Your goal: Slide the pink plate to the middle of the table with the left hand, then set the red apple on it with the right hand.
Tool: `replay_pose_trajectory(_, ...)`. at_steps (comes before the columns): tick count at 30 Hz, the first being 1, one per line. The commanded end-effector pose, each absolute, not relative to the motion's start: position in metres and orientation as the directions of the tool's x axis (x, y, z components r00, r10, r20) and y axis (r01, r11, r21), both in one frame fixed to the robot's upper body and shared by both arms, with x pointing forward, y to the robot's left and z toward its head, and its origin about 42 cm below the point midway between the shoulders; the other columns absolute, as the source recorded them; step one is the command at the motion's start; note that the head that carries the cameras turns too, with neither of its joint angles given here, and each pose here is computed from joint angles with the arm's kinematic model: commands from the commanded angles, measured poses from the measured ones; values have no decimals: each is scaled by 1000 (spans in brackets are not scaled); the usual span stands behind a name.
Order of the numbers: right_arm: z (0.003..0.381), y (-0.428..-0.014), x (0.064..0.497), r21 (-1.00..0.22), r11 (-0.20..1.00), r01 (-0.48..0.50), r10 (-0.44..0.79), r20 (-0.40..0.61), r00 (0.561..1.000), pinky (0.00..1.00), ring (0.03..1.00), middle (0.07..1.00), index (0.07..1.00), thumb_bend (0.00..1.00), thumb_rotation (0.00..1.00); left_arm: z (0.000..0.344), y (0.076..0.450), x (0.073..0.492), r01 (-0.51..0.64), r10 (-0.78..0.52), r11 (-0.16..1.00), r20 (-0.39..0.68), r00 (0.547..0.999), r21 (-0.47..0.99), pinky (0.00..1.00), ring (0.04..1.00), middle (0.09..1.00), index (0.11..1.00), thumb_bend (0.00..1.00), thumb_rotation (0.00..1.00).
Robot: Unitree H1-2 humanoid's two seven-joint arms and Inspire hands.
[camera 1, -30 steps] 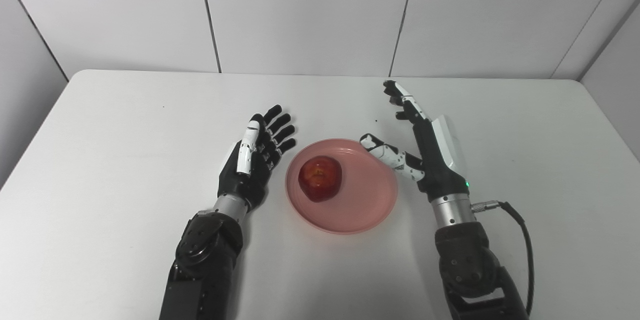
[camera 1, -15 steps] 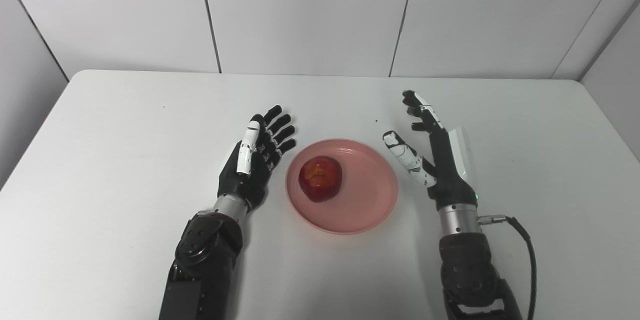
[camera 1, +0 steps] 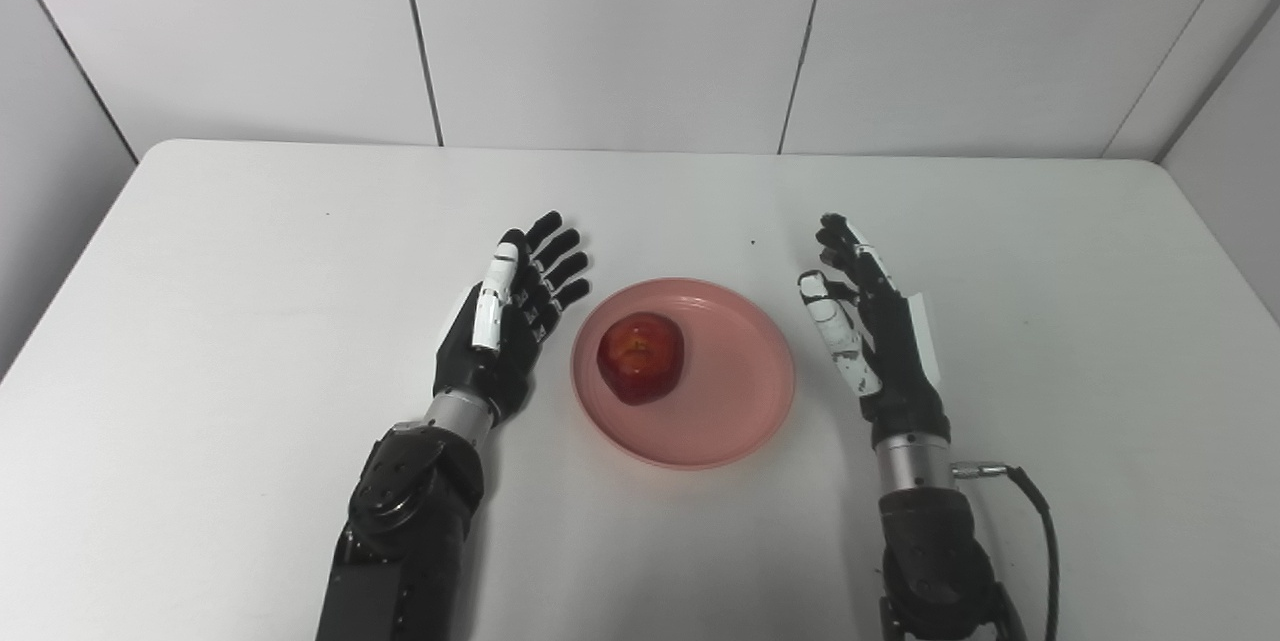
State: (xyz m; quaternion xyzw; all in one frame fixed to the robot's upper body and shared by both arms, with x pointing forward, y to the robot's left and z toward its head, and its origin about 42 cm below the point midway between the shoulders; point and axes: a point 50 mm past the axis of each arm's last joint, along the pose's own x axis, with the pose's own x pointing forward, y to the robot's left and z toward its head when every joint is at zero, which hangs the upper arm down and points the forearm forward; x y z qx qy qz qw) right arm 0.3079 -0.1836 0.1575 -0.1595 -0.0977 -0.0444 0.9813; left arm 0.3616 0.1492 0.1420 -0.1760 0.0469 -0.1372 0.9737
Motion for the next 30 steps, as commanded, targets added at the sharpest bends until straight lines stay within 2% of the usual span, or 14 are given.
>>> replay_pose_trajectory(1,165,-182,311,-270,954,131,-60,256,965,789,857,868,881,617,1000,140,151,359,243,-281,904,-61,958,-352,890,898,906,886,382,1000)
replay_pose_trajectory(7,156,-179,309,-205,971,119,-77,202,976,823,873,881,891,578,1000,139,150,358,239,-277,905,-61,959,-354,894,901,907,890,376,1000)
replay_pose_trajectory(13,151,-177,308,-151,983,104,-78,171,982,846,886,898,899,496,1000,140,150,356,238,-276,907,-61,959,-347,900,906,913,894,372,1000)
replay_pose_trajectory(17,150,-177,309,-139,985,99,-78,152,985,857,888,898,899,327,1000,139,149,354,235,-274,908,-65,960,-348,896,904,912,894,372,1000)
replay_pose_trajectory(20,148,-177,310,-103,991,83,-68,138,988,878,901,912,910,274,1000,139,148,353,238,-274,908,-61,960,-344,896,904,911,892,371,1000)
replay_pose_trajectory(30,147,-179,313,-69,997,40,-30,139,990,939,957,965,956,226,1000,138,146,349,243,-274,912,-50,960,-329,898,906,917,897,376,1000)
